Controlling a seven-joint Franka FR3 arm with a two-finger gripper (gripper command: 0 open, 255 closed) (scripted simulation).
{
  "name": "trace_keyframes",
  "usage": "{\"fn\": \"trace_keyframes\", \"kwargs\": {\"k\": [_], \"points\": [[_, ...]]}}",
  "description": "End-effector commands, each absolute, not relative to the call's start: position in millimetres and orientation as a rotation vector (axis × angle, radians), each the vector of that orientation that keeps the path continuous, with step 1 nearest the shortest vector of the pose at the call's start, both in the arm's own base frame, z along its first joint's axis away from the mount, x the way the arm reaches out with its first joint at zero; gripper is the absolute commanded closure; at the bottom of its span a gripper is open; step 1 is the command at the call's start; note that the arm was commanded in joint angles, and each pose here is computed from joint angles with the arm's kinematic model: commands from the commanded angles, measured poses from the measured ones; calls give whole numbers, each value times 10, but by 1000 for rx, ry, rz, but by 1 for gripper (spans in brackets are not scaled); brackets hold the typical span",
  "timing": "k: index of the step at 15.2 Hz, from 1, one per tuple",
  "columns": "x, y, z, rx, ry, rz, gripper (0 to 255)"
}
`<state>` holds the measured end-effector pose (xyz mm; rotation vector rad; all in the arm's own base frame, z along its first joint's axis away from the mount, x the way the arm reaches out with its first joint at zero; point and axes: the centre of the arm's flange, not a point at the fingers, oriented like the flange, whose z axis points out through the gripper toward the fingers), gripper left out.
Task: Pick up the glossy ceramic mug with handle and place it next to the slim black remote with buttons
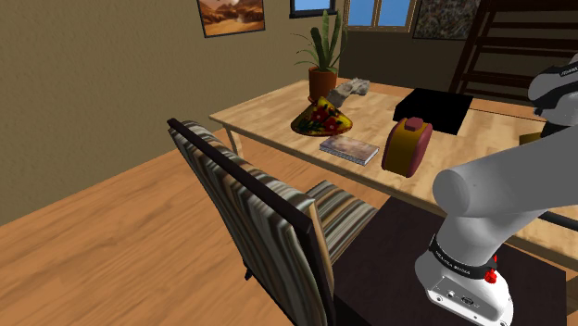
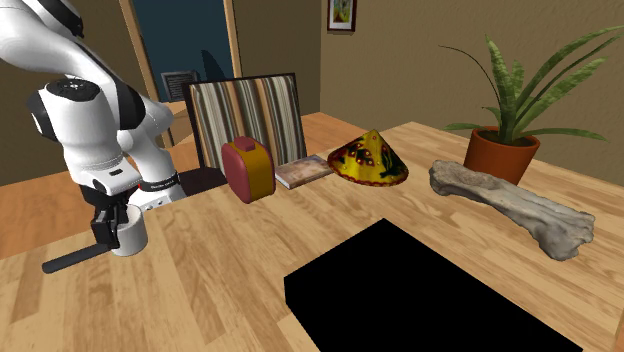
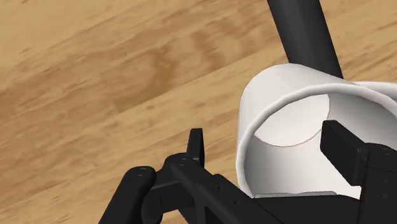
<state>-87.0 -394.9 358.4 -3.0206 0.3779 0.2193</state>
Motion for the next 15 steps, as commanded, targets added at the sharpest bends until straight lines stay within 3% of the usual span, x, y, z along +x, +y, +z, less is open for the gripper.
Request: {"fn": "trace_keyframes", "kwargs": {"k": [1, 7, 15], "points": [[-870, -3947, 3582, -3020, 378, 219, 0], [-805, -4004, 4076, -3020, 378, 219, 0], [-805, -4004, 4075, -3020, 378, 219, 0]]}}
